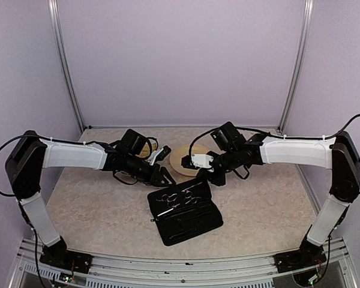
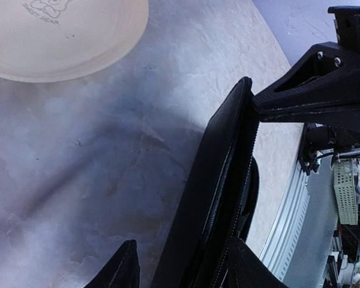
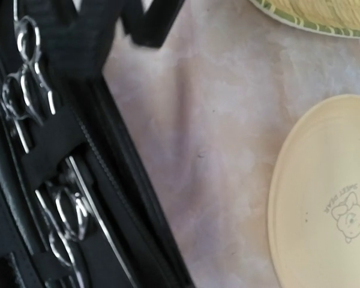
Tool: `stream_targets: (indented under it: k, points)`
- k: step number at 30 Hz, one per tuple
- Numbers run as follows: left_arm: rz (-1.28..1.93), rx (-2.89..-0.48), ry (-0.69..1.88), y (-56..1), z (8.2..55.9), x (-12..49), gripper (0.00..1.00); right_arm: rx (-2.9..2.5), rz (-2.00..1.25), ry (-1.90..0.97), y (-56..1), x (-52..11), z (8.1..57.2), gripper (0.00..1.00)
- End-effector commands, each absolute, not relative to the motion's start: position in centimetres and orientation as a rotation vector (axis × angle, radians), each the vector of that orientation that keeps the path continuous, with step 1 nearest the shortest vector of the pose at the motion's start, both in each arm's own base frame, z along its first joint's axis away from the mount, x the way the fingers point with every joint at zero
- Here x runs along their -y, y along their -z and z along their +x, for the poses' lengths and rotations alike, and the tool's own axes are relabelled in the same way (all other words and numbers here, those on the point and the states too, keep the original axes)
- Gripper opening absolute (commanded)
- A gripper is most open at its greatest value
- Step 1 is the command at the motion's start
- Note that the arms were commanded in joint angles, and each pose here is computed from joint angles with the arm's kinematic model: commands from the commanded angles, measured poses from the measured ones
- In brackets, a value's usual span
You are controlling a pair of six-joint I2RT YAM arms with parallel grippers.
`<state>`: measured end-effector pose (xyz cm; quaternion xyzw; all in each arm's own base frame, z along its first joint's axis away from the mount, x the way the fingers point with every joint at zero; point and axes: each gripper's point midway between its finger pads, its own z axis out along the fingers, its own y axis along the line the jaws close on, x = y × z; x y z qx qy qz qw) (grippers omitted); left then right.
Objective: Sort the hair-cutting tools
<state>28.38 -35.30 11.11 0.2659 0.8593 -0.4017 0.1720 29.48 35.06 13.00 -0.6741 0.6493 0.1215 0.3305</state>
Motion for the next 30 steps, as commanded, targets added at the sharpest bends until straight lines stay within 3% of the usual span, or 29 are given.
stream_targets:
  k: [1,4,10,15,18,21,25,30]
  points:
    - [0.839,-2.425,1.341,-11.0,27.0,37.2,0.49,-1.626,-1.726,-0.3,-14.8,-35.4,30.0,0.0]
    - [0.878,-2.457,1.344,-10.0,26.1,38.0,0.46,-1.626,-1.728,-0.3,-14.7,-35.3,29.8,0.0]
    - [0.921,-2.459,1.323,-10.0,25.2,39.6,0.29,-1.65,-1.718,-0.29,-14.4,-34.8,29.7,0.03]
    - [1.011,-2.443,1.184,-10.6,23.5,41.4,0.26,-1.679,-1.64,-0.282,-16.8,-33.4,29.2,0.4]
    - [1.059,-2.42,1.051,-11.0,22.0,42.6,0.27,-1.688,-1.622,-0.325,-19.0,-31.8,27.8,0.47]
    - [1.109,-2.373,0.945,-11.6,19.7,44.1,0.38,-1.717,-1.594,-0.344,-19.9,-29.6,26.9,0.52]
    - [1.176,-2.337,0.901,-11.2,16.1,46.2,0.42,-1.767,-1.523,-0.267,-19.4,-26.0,26.2,0.61]
    - [1.241,-2.355,0.913,-7.8,11.3,48.3,0.46,-1.81,-1.417,-0.155,-18.1,-22.0,25.6,0.79]
